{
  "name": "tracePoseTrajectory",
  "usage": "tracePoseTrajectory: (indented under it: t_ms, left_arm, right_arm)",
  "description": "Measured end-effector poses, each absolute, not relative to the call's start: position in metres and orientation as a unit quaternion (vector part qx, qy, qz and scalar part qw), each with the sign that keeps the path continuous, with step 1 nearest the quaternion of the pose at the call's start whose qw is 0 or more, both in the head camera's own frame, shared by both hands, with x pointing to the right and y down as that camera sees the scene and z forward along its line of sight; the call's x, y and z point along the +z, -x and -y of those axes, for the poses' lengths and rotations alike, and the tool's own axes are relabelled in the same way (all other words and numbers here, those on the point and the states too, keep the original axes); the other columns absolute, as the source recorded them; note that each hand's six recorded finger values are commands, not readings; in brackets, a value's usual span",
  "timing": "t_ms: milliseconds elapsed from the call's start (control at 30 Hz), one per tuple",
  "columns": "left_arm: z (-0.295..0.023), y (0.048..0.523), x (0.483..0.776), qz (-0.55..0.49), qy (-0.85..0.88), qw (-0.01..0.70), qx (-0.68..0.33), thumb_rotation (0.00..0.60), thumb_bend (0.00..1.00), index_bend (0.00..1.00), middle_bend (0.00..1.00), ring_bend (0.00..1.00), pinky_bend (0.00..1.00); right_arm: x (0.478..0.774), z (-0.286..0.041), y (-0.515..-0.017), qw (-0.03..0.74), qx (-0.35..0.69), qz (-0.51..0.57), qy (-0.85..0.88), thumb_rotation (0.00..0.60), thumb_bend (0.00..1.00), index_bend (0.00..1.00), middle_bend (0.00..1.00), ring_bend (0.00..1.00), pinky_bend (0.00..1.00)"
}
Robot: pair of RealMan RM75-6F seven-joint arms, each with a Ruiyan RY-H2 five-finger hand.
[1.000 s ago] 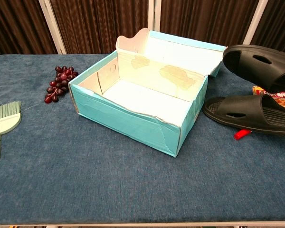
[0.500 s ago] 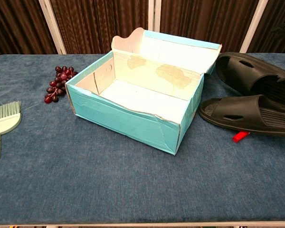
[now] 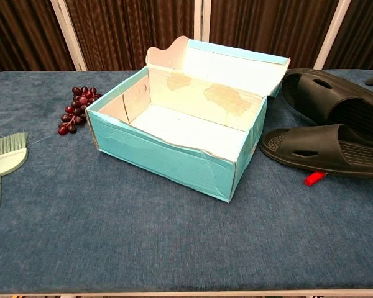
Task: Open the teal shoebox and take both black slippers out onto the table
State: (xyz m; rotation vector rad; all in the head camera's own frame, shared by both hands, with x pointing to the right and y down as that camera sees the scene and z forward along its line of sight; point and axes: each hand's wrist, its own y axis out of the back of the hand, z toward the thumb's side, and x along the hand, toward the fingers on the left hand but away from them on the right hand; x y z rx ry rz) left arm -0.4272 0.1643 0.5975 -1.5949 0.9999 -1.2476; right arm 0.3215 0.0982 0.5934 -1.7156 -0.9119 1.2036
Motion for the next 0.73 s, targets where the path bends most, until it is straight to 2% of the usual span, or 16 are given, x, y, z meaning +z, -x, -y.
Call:
tracePoseTrajectory:
  t_ms: [200,367,567,733]
  left_arm:
    - [-0.164,0.43,0.598,-0.399,0.636,0.426,-0.506,0.6,0.19,0.09,0.12,0.03,0.28]
    - [-0.167,0.433,0.6,-0.394,0.634,0.422,-0.514,0.6,0.19,0.09,0.12,0.03,0.28]
    - [-0.172,0.44,0.601,-0.397,0.619,0.416,-0.535,0.6,0.19,0.09,0.12,0.03,0.28]
    - [-0.174,0.443,0.602,-0.398,0.614,0.413,-0.543,0.6,0.19,0.09,0.12,0.03,0.28]
  right_arm:
    - [0.589,-0.139,-0.331,0.45,0.524,0.314,0.651,0.6,0.02,0.0,0.02,0.0,0.0]
    - [0.586,-0.178,-0.35,0.448,0.565,0.307,0.621,0.6,0.02,0.0,0.01,0.0,0.0]
    - [0.581,-0.199,-0.361,0.444,0.568,0.33,0.609,0.6,0.02,0.0,0.0,0.0,0.0]
    - [0.582,-0.205,-0.368,0.439,0.57,0.34,0.606,0.6,0.02,0.0,0.0,0.0,0.0]
